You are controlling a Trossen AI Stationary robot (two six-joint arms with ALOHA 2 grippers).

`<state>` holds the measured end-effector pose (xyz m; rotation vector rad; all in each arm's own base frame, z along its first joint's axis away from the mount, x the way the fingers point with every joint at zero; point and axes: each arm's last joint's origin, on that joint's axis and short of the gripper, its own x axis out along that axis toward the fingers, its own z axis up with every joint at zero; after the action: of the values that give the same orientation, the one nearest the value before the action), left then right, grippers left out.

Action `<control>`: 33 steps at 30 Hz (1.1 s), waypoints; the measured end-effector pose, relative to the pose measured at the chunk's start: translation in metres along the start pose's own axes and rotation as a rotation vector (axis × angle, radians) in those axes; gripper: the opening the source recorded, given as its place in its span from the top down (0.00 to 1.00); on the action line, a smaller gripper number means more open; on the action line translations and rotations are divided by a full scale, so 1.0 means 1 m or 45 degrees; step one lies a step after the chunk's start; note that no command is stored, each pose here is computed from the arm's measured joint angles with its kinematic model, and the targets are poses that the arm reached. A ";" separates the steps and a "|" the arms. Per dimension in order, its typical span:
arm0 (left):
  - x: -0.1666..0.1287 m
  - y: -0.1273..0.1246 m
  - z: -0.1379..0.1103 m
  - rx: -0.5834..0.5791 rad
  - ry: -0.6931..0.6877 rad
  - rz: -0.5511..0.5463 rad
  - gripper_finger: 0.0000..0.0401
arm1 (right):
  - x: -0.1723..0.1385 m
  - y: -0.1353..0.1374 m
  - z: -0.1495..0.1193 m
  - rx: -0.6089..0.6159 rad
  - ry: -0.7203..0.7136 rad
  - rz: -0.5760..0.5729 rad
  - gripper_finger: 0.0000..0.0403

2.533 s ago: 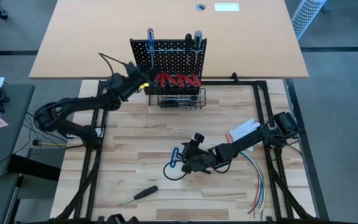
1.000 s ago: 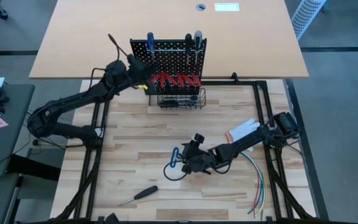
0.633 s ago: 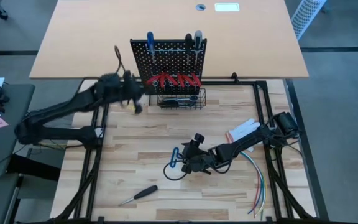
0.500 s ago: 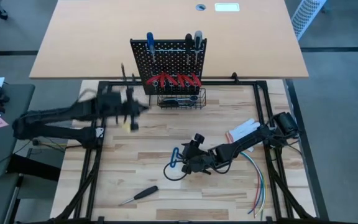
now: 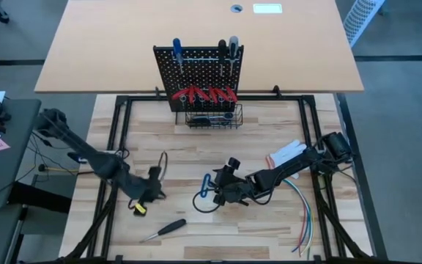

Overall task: Hang tools onto peg board
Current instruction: Hang the black screwdriver on the pegboard

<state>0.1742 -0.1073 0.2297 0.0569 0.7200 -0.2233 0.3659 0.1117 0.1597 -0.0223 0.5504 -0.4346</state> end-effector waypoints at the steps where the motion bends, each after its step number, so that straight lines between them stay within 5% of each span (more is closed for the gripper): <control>1: 0.003 -0.005 -0.002 -0.055 0.050 -0.056 0.90 | 0.000 0.000 0.000 -0.001 0.000 0.000 0.46; 7: 0.026 -0.032 -0.028 -0.363 0.480 -0.255 0.66 | 0.003 -0.002 0.004 -0.042 -0.032 -0.001 0.46; 14: 0.056 -0.065 -0.060 -0.473 0.741 -0.199 0.51 | 0.010 -0.010 0.009 -0.026 -0.042 0.027 0.46; 23: 0.065 -0.094 -0.050 -0.169 0.745 -0.081 0.56 | 0.008 -0.006 0.009 0.013 -0.032 0.090 0.46; 27: 0.056 -0.110 -0.028 -0.100 0.531 -0.043 0.57 | 0.006 -0.003 0.008 0.046 -0.028 0.111 0.46; 33: 0.053 -0.126 -0.029 0.000 0.340 0.034 0.58 | 0.000 0.005 0.008 0.062 -0.059 0.147 0.46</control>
<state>0.1667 -0.2359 0.1761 0.0971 0.9849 -0.1919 0.3720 0.1155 0.1661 0.0459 0.4929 -0.3337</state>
